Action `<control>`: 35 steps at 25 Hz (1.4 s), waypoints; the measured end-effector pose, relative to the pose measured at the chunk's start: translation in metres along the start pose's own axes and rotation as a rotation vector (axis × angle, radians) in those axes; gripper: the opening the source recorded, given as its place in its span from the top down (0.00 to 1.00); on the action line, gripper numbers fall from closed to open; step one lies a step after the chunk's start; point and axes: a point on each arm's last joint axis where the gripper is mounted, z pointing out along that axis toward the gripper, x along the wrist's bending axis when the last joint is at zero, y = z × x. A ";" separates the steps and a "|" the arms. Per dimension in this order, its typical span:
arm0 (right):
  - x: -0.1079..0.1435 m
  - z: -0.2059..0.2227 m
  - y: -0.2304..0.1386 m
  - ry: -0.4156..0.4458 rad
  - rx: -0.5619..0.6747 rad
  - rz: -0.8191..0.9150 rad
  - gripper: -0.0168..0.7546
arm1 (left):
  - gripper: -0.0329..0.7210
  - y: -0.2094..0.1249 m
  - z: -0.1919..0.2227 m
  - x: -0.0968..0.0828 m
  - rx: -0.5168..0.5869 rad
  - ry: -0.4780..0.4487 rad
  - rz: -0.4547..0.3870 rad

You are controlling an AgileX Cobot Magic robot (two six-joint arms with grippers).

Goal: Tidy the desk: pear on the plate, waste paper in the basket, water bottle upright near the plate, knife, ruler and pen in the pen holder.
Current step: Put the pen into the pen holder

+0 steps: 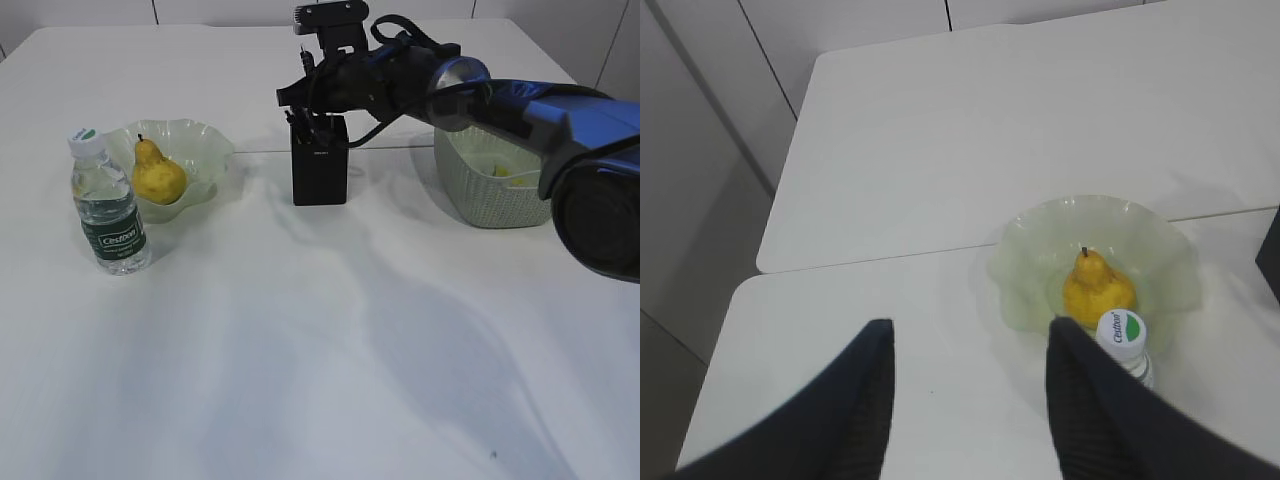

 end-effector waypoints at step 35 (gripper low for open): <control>0.001 0.003 -0.010 -0.013 0.060 0.001 0.78 | 0.50 0.002 0.000 -0.001 -0.020 -0.007 0.000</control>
